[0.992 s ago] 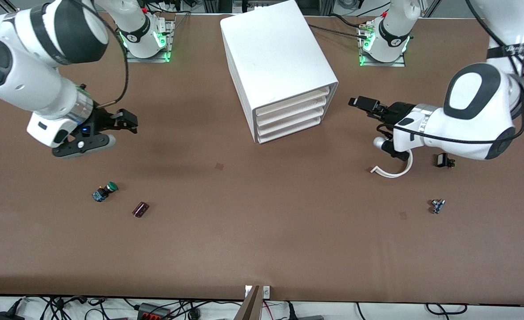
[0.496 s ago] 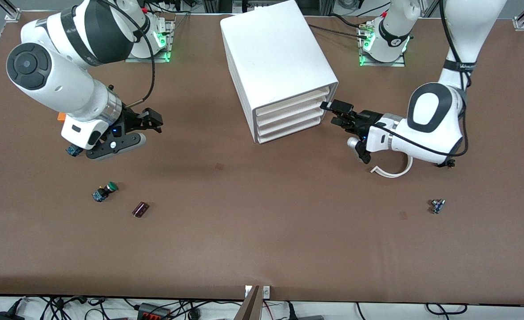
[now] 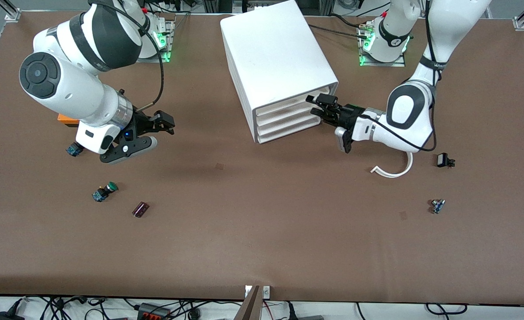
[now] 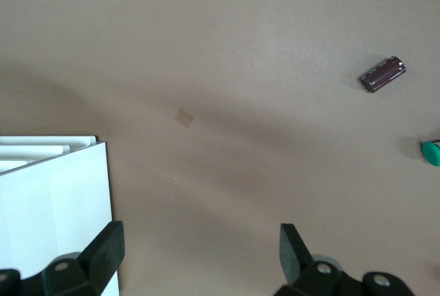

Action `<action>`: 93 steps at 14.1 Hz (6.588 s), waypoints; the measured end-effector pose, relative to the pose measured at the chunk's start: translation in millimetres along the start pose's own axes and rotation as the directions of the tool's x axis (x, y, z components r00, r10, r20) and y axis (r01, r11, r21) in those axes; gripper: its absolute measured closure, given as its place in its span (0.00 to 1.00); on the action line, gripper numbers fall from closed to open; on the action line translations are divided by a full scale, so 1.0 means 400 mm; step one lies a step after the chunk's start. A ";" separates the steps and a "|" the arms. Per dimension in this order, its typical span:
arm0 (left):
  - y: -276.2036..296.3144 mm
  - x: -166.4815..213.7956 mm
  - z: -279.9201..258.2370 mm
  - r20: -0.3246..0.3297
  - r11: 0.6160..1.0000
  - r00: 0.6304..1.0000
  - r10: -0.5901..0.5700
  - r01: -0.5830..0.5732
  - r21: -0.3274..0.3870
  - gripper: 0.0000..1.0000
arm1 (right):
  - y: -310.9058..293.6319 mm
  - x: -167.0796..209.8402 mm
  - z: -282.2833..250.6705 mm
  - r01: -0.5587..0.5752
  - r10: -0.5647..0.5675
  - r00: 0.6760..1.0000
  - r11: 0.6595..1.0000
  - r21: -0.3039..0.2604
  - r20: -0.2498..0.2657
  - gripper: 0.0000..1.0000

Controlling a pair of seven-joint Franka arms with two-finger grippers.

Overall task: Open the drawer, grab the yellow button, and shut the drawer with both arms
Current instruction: 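Reach the left gripper to the drawer handle while the right gripper advances, then pull the lowest drawer open with the left gripper, then reach the right gripper into the drawer while the left gripper withdraws, then grasp the yellow push button in the drawer with the right gripper, then lift the button out with the right gripper while the left gripper returns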

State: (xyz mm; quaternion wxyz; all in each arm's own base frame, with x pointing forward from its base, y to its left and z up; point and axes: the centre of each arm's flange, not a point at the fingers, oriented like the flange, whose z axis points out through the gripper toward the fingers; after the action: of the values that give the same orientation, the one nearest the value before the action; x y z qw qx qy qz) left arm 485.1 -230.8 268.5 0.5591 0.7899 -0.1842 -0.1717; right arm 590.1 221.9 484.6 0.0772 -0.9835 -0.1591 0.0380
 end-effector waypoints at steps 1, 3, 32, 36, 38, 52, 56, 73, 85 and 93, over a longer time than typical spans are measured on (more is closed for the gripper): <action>-0.006 -0.006 0.008 0.003 1.000 1.000 0.010 -0.010 -0.003 0.33 | 0.000 0.002 0.001 0.000 0.000 1.000 1.000 0.000 -0.004 0.00; -0.018 -0.018 0.015 0.007 1.000 1.000 0.018 -0.018 -0.006 0.39 | 0.001 0.006 0.003 0.000 0.000 1.000 1.000 -0.001 -0.011 0.00; -0.054 0.143 -0.281 -0.093 0.992 0.995 0.037 -0.026 0.121 0.22 | -0.460 0.131 0.060 -0.007 0.014 0.983 0.999 0.040 -0.181 0.00; 0.099 0.155 -0.368 -0.043 0.951 0.994 -0.104 0.112 0.287 0.00 | -0.663 0.093 0.064 -0.014 0.019 0.974 1.000 0.027 -0.226 0.00; 0.164 0.157 -0.409 -0.028 0.907 0.985 -0.169 0.167 0.386 0.00 | -0.760 0.076 0.092 -0.001 0.004 0.971 1.000 0.011 -0.240 0.00; 0.489 0.153 -0.565 -0.144 0.351 0.945 -0.292 0.246 0.903 0.00 | -0.997 0.040 0.347 -0.058 0.052 0.959 0.998 -0.012 -0.278 0.15; 0.555 0.150 -0.625 -0.208 0.344 0.950 -0.233 0.280 0.896 0.00 | -0.998 0.033 0.368 -0.065 0.055 0.966 0.997 -0.031 -0.254 0.17; 0.557 0.154 -0.625 -0.261 0.347 0.932 -0.251 0.339 0.874 0.00 | -0.997 0.025 0.380 -0.069 0.055 0.973 0.996 -0.057 -0.224 0.59; 0.550 0.170 -0.611 -0.397 0.335 0.871 -0.289 0.481 0.810 0.00 | -0.576 0.197 0.050 -0.318 0.291 0.914 0.947 -0.054 -0.283 0.59; 0.396 0.285 -0.377 -0.537 0.387 0.804 -0.256 0.594 0.705 0.00 | -0.154 0.242 0.245 -0.269 0.270 0.962 0.937 -0.225 -0.025 0.59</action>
State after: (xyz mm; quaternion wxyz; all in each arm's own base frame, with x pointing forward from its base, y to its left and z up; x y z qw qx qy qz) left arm 641.0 -210.8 458.5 0.0568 0.9942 0.0691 -0.0590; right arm 653.0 324.2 393.3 -0.0417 -0.9982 -0.0265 0.0328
